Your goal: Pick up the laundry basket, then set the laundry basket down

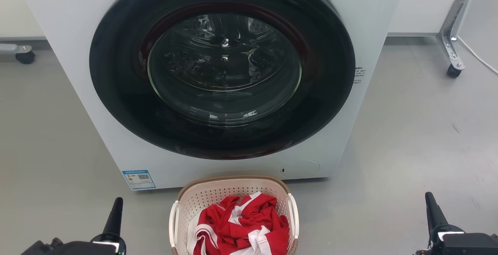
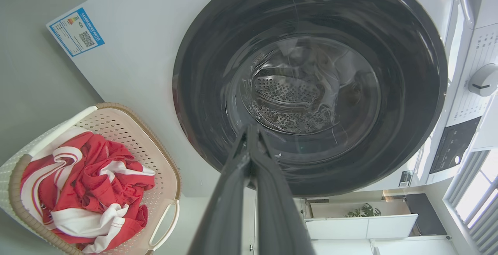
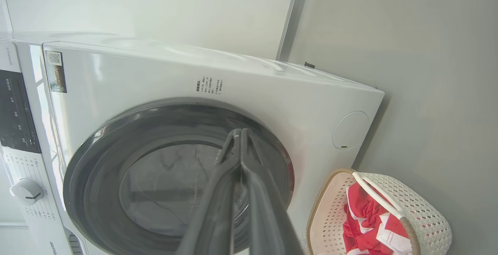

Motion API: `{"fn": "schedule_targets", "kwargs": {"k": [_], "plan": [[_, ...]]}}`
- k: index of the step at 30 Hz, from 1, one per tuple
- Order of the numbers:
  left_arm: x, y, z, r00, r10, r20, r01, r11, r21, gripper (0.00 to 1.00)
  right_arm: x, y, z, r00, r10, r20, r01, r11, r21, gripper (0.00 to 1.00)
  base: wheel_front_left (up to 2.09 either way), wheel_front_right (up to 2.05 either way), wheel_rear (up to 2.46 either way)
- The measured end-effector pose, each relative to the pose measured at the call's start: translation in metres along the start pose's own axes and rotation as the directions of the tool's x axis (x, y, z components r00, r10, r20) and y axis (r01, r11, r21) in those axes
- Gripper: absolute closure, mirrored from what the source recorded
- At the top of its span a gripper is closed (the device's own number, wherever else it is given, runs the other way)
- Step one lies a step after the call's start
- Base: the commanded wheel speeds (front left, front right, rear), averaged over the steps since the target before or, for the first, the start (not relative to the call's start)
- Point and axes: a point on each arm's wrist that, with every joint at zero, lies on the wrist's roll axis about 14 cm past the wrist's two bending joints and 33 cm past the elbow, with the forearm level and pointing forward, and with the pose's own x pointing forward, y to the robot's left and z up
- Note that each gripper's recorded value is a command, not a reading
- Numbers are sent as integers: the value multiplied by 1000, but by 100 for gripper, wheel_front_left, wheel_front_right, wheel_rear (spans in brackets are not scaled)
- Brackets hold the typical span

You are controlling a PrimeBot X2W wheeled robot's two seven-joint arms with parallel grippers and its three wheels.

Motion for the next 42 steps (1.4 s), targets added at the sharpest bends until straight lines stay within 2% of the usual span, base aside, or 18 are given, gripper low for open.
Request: {"fn": "schedule_targets", "kwargs": {"k": [13, 16, 42], "plan": [[8, -14, 5, 998, -61, 9, 62, 979, -196, 100, 3, 5, 11, 999, 42, 21, -45, 980, 194, 100, 0, 0, 0], [9, -16, 5, 997, -72, 10, 72, 973, -219, 100, 4, 6, 11, 999, 48, 20, -51, 977, 206, 100, 0, 0, 0], [9, -15, 5, 997, -70, 9, 71, 973, -221, 100, 6, 10, 12, 998, 59, 22, -62, 976, 207, 100, 0, 0, 0]]}}
